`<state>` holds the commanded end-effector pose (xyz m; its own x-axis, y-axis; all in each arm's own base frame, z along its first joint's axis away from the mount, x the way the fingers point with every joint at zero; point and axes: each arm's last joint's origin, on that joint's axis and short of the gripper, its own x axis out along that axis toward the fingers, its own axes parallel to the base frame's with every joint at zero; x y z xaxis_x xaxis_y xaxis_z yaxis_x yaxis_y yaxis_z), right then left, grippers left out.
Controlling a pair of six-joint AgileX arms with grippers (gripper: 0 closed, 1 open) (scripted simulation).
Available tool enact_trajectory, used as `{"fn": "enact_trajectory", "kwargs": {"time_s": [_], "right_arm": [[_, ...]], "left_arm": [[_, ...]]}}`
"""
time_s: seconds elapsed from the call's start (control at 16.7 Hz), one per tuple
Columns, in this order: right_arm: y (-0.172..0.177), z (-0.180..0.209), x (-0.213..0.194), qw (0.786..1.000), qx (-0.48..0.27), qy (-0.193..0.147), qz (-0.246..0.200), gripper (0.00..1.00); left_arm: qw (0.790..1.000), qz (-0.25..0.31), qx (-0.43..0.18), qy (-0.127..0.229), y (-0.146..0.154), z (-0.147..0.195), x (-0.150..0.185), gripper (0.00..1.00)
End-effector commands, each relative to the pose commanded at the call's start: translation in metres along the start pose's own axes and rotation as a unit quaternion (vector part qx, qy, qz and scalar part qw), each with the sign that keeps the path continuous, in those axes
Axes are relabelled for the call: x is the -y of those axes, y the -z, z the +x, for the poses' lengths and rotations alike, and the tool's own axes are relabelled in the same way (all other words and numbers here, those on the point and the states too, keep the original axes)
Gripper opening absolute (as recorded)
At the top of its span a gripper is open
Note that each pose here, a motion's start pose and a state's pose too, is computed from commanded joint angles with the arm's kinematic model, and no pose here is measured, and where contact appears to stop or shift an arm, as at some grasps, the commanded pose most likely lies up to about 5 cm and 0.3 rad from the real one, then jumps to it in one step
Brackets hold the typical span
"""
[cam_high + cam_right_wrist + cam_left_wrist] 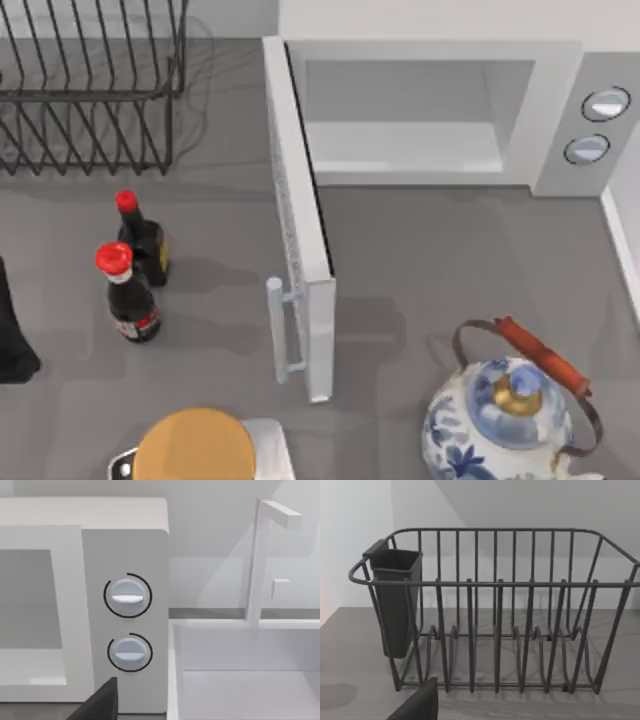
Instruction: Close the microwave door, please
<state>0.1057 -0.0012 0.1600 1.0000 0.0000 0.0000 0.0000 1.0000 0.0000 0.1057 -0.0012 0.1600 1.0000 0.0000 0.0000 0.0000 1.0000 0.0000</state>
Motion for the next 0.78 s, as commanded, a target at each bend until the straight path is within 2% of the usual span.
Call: {"fn": "enact_trajectory", "kwargs": {"time_s": [0.06, 0.78], "right_arm": [[0.0000, 0.0000, 0.0000, 1.000, 0.000, 0.000, 0.000, 1.00], [0.0000, 0.0000, 0.0000, 1.000, 0.000, 0.000, 0.000, 1.00]], "left_arm": [[1.000, 0.000, 0.000, 0.000, 0.0000, 0.0000, 0.0000, 1.00], [1.000, 0.000, 0.000, 0.000, 0.0000, 0.0000, 0.0000, 0.10]]}}
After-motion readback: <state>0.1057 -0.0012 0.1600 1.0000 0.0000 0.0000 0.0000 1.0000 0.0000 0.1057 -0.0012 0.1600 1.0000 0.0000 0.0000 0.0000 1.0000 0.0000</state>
